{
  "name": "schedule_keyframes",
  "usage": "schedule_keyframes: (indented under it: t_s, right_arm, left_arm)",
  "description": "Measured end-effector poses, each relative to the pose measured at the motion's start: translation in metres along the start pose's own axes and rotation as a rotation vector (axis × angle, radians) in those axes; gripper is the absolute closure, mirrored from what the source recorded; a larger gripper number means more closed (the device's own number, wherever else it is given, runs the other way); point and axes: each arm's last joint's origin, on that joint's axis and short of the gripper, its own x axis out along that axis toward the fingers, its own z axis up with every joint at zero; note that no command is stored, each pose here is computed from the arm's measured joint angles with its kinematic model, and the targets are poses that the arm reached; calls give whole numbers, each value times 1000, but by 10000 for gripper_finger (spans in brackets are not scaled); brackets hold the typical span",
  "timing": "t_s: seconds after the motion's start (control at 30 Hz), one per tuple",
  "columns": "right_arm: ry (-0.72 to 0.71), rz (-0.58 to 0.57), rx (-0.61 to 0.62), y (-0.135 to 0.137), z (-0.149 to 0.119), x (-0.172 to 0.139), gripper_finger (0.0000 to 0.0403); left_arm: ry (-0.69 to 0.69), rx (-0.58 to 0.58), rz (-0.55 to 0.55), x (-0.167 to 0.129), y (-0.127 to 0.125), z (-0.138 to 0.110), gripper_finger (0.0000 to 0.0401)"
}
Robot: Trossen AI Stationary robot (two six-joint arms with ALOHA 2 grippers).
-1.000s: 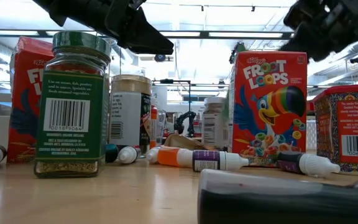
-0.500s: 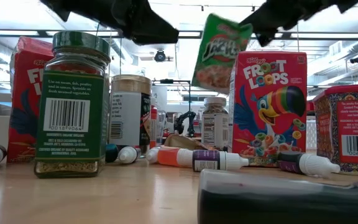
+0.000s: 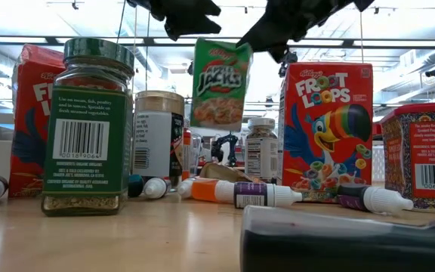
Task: Pick & Place Kitchen Items
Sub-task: Put the green cereal box into the gray bin
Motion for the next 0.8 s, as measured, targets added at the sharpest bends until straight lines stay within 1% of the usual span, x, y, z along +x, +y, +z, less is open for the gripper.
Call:
schedule_keyframes:
  t_s: [0.1,0.23,0.3,0.4,0.53,0.8]
  right_arm:
    - [11,-3,28,-3,2,8,392]
    - [8,-3,30,-4,3,9,392]
    - [6,5,30,-3,3,9,392]
    - [5,30,30,-3,3,10,392]
    - [13,28,30,-3,3,10,392]
    - [10,26,-6,-6,3,10,390]
  left_arm:
    - [48,-33,-23,2,-1,-6,159]
    - [124,-35,-6,5,-1,-14,159]
    - [135,-33,9,6,0,-16,161]
    - [165,-29,38,9,0,-20,177]
    - [175,-28,37,12,-1,-21,218]
    - [177,-57,12,11,-1,-22,327]
